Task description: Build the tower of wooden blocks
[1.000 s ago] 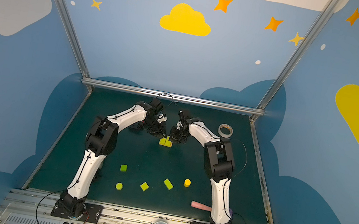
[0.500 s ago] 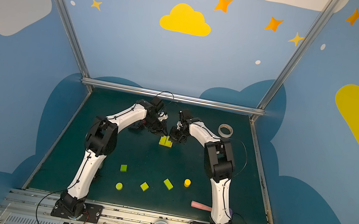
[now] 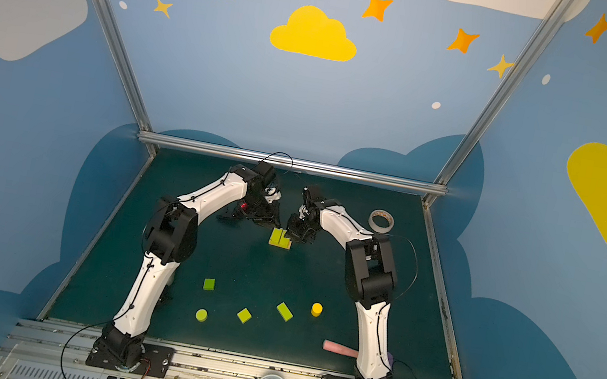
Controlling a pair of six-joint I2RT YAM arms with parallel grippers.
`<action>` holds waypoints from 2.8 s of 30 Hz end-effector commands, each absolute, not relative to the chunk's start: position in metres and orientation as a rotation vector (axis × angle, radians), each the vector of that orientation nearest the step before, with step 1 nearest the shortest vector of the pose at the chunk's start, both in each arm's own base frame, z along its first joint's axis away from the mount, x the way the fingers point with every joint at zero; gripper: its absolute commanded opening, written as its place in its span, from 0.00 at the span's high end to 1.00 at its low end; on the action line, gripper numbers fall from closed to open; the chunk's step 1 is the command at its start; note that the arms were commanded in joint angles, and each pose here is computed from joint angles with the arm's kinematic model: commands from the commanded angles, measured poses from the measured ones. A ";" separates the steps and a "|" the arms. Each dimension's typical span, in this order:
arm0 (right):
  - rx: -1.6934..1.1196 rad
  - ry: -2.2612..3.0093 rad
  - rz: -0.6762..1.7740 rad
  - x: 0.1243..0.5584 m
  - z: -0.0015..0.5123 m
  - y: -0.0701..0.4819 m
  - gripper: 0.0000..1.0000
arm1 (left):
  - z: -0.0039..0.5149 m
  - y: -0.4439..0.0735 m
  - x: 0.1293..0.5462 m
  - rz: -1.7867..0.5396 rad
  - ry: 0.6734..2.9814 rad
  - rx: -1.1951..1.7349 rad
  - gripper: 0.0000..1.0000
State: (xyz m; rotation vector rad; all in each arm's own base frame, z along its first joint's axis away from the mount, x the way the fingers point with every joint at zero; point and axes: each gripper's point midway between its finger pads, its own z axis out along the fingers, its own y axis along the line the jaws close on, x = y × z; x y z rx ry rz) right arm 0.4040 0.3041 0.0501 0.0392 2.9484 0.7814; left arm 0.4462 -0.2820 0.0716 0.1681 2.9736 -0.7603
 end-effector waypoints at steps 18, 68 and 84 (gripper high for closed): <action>0.042 2.964 0.779 0.401 0.045 0.306 0.76 | 0.043 -0.285 0.441 -0.792 3.043 0.144 0.69; 0.006 2.867 0.727 0.370 0.097 0.285 0.81 | 0.143 -0.268 0.437 -0.821 2.799 0.137 0.65; 0.038 2.905 0.665 0.357 0.053 0.299 1.00 | 0.174 -0.256 0.399 -0.917 2.670 0.076 0.65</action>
